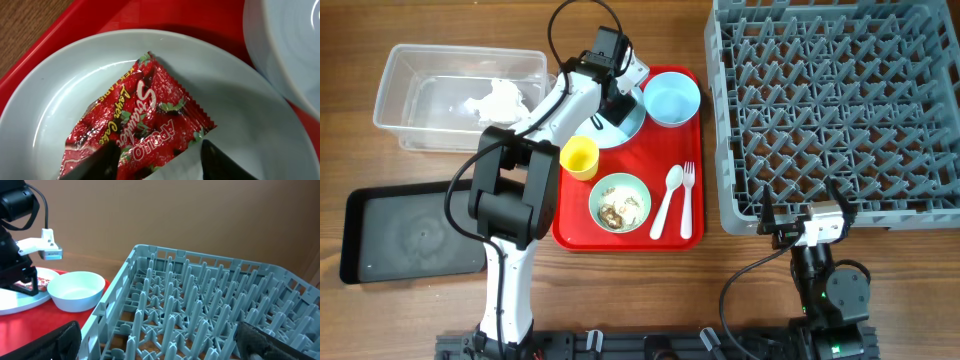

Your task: Sort waste into correct bins and load items into the dishwasher rack

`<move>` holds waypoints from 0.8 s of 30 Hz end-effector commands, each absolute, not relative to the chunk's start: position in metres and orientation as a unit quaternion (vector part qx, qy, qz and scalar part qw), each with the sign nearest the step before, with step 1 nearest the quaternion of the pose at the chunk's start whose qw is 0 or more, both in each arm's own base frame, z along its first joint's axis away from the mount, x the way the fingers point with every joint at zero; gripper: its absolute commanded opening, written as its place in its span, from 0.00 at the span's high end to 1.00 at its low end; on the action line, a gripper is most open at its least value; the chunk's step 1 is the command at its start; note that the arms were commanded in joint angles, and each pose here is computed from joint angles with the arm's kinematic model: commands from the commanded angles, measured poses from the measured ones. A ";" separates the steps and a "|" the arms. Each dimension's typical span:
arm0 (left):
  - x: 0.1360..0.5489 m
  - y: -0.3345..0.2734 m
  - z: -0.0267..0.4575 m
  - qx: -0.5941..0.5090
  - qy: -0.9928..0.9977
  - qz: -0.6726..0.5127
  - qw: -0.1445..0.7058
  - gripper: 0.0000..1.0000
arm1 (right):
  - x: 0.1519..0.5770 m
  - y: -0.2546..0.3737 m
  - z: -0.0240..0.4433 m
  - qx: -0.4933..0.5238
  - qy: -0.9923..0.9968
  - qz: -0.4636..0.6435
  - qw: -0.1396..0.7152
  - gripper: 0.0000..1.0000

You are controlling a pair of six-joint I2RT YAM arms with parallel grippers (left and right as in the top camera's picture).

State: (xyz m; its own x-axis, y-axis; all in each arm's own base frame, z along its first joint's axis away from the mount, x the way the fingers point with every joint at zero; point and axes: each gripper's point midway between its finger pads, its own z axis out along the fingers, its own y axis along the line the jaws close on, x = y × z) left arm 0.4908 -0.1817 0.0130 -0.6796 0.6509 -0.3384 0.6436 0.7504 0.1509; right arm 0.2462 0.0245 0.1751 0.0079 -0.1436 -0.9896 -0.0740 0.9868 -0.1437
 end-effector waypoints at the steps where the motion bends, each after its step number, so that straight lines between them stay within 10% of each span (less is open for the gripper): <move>1: 0.481 -0.173 -0.025 0.361 0.921 0.008 0.148 0.59 | 0.245 0.028 0.177 -0.087 0.698 -0.021 0.710 0.00; 9: 0.484 -0.167 -0.025 0.355 0.923 0.009 0.148 0.95 | 0.245 0.028 0.177 -0.088 0.698 -0.021 0.710 0.00; 24: 0.502 -0.172 0.034 0.334 0.917 0.011 0.216 0.96 | 0.245 0.028 0.177 -0.088 0.698 -0.022 0.710 0.00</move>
State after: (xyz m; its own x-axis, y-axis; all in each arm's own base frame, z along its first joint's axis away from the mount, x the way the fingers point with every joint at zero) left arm 0.4958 -0.1775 0.0118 -0.6804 0.6429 -0.3518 0.6390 0.7555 0.1449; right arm 0.2462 0.0245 0.1751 0.0079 -0.1436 -0.9896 -0.0740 0.9868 -0.1437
